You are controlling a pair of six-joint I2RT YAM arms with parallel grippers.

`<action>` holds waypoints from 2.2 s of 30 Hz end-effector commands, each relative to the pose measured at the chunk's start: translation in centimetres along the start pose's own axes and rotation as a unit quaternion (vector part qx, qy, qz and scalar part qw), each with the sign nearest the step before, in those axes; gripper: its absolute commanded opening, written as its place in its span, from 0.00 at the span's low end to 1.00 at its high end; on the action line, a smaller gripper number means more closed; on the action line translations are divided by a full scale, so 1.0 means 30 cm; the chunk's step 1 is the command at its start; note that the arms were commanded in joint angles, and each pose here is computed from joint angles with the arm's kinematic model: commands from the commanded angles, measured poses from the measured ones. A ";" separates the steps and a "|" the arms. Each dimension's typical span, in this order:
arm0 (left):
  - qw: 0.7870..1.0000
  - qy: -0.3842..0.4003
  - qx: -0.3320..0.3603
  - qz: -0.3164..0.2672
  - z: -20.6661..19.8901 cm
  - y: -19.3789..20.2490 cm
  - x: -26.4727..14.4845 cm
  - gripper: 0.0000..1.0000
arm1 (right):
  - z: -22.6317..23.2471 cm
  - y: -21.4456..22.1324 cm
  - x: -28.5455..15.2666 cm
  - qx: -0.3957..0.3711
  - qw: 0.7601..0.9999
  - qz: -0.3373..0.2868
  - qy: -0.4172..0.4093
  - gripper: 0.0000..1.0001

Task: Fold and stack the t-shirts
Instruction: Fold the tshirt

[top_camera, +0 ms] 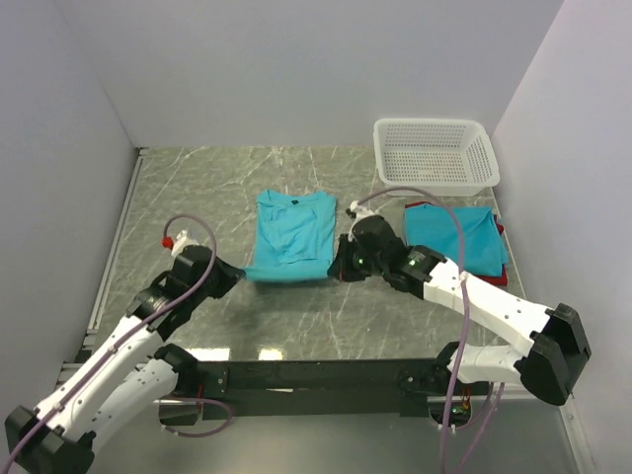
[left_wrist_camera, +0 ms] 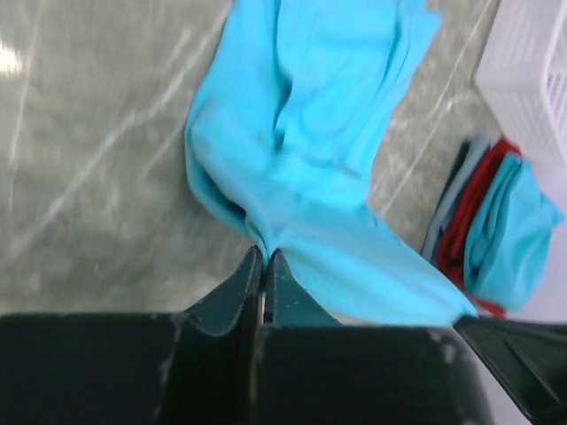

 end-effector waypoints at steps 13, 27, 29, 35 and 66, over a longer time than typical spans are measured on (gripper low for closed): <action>0.986 0.091 0.066 -0.120 -0.403 -0.280 0.153 0.00 | -0.115 -0.346 0.030 -0.005 0.999 -0.047 -0.012 0.00; 0.990 0.085 0.088 -0.066 -0.480 -0.395 0.401 0.00 | -0.224 -0.484 0.165 0.033 0.999 -0.040 0.011 0.00; 0.991 0.079 0.089 -0.059 -0.481 -0.405 0.437 0.00 | -0.242 -0.499 0.186 0.037 0.999 -0.036 0.012 0.00; 0.993 0.070 0.092 -0.033 -0.480 -0.421 0.525 0.00 | -0.293 -0.518 0.262 0.058 0.998 -0.021 -0.005 0.00; 0.992 0.078 0.101 0.020 -0.510 -0.494 0.884 0.92 | -0.641 -0.643 0.567 0.108 0.994 -0.006 -0.026 0.71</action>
Point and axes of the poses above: each gripper's point midway between its finger pads, its own x axis out along the fingers, its own z axis along the line the jaws close on, y = z × x, the point moved 6 cm from there along -x, back along the fingers, and after that the axes turned 14 degrees about -x, right-handed, at the moved point
